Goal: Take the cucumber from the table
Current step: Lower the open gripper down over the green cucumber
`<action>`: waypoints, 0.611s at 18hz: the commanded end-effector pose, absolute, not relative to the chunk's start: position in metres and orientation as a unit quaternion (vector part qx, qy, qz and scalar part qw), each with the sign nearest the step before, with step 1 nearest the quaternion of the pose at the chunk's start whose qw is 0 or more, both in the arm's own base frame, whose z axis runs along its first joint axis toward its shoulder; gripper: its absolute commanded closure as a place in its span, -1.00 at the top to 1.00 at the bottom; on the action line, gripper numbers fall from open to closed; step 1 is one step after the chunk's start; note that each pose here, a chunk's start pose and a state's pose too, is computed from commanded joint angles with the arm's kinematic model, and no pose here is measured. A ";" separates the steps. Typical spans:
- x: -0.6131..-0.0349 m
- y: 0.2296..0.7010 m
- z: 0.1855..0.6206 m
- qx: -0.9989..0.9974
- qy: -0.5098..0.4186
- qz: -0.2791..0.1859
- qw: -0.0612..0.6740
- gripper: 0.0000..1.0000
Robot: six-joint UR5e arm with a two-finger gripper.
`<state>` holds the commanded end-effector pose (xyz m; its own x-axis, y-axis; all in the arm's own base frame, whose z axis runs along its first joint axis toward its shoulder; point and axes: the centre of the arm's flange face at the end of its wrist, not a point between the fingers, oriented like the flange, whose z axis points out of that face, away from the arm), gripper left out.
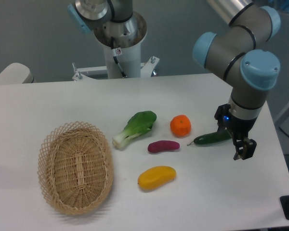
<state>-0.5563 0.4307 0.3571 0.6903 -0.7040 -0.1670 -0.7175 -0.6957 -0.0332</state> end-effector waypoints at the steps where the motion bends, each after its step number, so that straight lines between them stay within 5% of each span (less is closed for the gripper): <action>1: -0.555 0.432 0.355 -0.918 0.388 0.068 0.050 0.98; 11: -0.550 0.426 0.339 -0.923 0.379 0.052 0.045 0.97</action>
